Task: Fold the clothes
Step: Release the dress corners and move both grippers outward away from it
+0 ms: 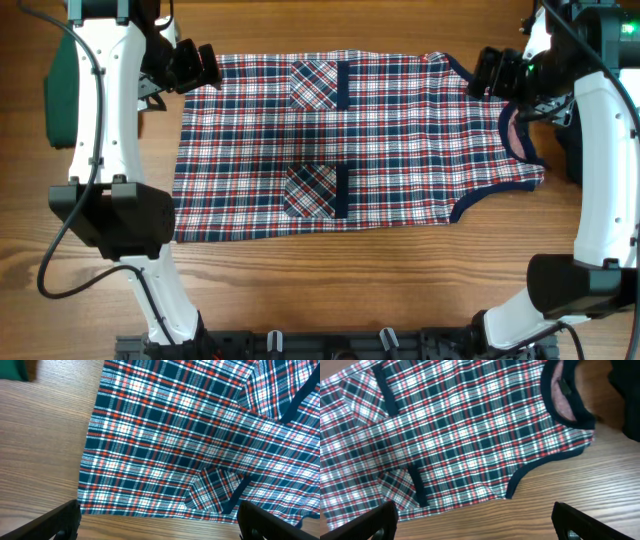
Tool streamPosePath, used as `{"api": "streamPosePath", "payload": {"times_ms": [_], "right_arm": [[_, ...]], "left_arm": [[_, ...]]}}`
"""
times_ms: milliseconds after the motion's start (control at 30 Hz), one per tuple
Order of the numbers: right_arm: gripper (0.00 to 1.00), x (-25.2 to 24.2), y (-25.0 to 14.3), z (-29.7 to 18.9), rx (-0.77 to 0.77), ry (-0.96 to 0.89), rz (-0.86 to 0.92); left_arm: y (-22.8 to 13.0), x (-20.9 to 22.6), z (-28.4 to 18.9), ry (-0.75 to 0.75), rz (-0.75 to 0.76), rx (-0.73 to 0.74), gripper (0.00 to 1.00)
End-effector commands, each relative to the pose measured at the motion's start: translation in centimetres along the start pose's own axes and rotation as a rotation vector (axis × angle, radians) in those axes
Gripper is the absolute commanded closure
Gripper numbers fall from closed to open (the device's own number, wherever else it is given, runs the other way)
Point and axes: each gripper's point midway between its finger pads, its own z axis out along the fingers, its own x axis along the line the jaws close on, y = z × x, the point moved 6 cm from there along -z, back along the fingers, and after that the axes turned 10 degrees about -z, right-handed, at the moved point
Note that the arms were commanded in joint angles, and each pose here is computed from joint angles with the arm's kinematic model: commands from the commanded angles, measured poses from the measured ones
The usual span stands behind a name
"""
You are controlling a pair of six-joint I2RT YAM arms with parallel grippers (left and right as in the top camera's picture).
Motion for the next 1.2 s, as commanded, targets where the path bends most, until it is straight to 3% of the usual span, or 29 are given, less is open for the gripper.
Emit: {"api": "streamPosePath", "payload": {"times_ms": [0, 333, 467, 600, 900, 1167], "right_arm": [[0.01, -0.6, -0.8, -2.4, -0.070, -0.040, 0.019], [0.00, -0.7, -5.0, -10.0, -0.296, -0.003, 0.058], [0.01, -1.0, -6.6, -12.2, -0.370, -0.012, 0.066], [0.00, -1.1, -6.6, -12.3, -0.374, -0.027, 0.041], [0.01, -0.6, -1.6, -5.5, -0.180, -0.037, -0.040], [0.00, 0.6, 4.0, -5.9, -0.380, 0.019, -0.115]], "left_arm": [[-0.8, 0.3, -2.7, -0.007, 0.022, -0.074, 0.00], [-4.7, 1.5, -10.5, -0.077, -0.019, -0.278, 0.00], [-4.0, 2.8, -11.6, 0.008, -0.108, -0.388, 0.00], [-2.5, 1.5, -12.3, -0.072, -0.099, -0.471, 0.00], [0.8, -0.6, -13.8, -0.183, -0.079, -0.642, 0.00], [2.3, -1.3, -12.9, -0.192, -0.078, -0.656, 0.00]]}}
